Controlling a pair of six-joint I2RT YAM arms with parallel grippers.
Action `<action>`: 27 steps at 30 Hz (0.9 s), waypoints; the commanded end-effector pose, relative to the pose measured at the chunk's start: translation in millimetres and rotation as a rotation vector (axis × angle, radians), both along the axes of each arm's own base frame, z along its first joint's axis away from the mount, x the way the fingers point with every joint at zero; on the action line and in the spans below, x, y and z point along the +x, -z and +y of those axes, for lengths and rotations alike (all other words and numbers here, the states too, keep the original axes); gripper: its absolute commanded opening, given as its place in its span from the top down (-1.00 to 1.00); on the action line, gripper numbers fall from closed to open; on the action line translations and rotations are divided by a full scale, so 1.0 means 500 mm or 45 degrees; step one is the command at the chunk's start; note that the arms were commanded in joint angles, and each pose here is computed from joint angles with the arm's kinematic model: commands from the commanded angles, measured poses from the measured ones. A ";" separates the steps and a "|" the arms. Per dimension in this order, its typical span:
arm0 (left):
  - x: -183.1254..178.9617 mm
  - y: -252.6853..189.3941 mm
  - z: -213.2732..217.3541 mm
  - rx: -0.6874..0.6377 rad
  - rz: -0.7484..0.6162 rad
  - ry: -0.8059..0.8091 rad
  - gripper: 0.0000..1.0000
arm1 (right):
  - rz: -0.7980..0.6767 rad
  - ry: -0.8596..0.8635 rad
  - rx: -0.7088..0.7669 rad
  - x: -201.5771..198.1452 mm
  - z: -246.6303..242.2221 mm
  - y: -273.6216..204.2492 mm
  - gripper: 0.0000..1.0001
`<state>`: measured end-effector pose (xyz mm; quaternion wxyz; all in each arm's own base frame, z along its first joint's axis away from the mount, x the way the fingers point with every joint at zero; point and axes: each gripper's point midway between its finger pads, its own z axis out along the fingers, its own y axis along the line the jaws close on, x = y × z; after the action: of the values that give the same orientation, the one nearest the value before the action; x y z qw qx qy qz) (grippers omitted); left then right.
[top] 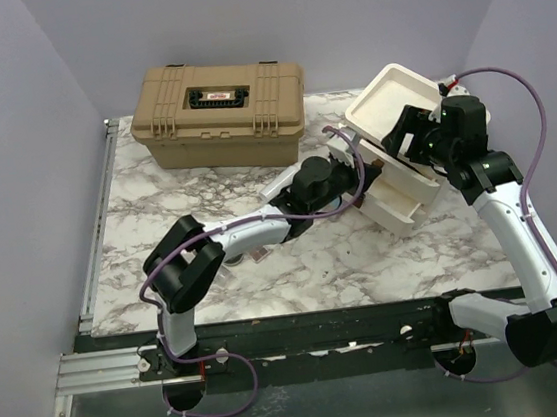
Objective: Organize the makeup
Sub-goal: Open the drawer in the storage box.
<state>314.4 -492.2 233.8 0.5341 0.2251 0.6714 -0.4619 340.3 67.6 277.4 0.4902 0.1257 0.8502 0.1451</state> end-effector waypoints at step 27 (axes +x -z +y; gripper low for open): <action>-0.026 -0.047 0.204 0.085 0.017 -0.280 -0.39 | -0.049 -0.076 0.013 -0.020 0.013 -0.029 -0.71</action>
<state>288.6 -425.5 263.8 0.5491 0.1926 0.6859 -0.4370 336.0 71.5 283.1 0.4947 0.1143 0.8472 0.1563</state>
